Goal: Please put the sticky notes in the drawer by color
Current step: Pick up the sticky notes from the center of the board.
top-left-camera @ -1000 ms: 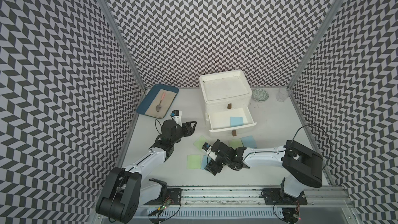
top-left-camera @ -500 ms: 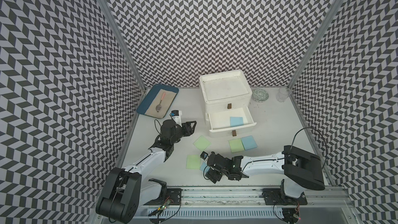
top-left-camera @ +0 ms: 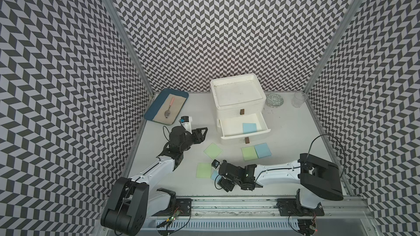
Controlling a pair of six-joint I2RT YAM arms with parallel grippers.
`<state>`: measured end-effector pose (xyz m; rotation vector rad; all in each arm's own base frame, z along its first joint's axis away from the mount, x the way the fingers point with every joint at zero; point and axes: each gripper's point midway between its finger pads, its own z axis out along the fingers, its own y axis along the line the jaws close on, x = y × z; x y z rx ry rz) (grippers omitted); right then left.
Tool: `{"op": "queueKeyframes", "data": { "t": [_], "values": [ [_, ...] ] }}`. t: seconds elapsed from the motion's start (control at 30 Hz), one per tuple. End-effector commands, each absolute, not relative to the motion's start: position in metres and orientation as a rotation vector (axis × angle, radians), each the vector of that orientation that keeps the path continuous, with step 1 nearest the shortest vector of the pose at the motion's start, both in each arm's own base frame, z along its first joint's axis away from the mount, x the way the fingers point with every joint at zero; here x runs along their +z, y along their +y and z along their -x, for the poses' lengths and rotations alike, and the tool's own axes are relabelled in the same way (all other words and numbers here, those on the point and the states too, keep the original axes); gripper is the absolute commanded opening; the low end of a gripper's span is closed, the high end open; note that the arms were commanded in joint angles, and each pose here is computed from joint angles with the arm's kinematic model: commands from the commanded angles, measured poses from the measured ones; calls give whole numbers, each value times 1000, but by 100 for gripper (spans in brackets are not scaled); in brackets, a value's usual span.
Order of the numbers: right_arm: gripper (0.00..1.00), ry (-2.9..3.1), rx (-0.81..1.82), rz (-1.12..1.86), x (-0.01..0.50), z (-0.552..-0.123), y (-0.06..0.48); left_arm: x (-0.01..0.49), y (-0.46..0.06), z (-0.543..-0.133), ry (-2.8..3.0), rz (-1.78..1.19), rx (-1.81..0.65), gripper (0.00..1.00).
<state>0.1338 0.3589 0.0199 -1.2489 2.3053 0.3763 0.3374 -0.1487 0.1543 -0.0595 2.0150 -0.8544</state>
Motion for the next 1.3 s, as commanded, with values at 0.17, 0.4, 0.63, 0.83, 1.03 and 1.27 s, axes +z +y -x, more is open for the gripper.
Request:
{"op": "queueKeyframes", "data": {
  "t": [0.17, 0.4, 0.63, 0.83, 1.03, 1.27],
  "values": [
    [72, 2202, 539, 1035, 89, -163, 353, 168, -150, -334, 1962, 23, -879, 62],
    [72, 1951, 762, 781, 193, -200, 340, 185, -152, -332, 1916, 0, -899, 63],
    [72, 1693, 755, 526, 270, -236, 295, 245, -176, -315, 1764, -38, -1168, 64],
    [72, 1625, 698, 425, 278, -254, 262, 287, -210, -297, 1691, -96, -1261, 63],
    [72, 1629, 655, 420, 269, -256, 252, 300, -266, -288, 1697, -253, -1417, 61],
    [73, 1592, 640, 380, 274, -252, 235, 300, -311, -279, 1700, -342, -1462, 48]
  ]
}}
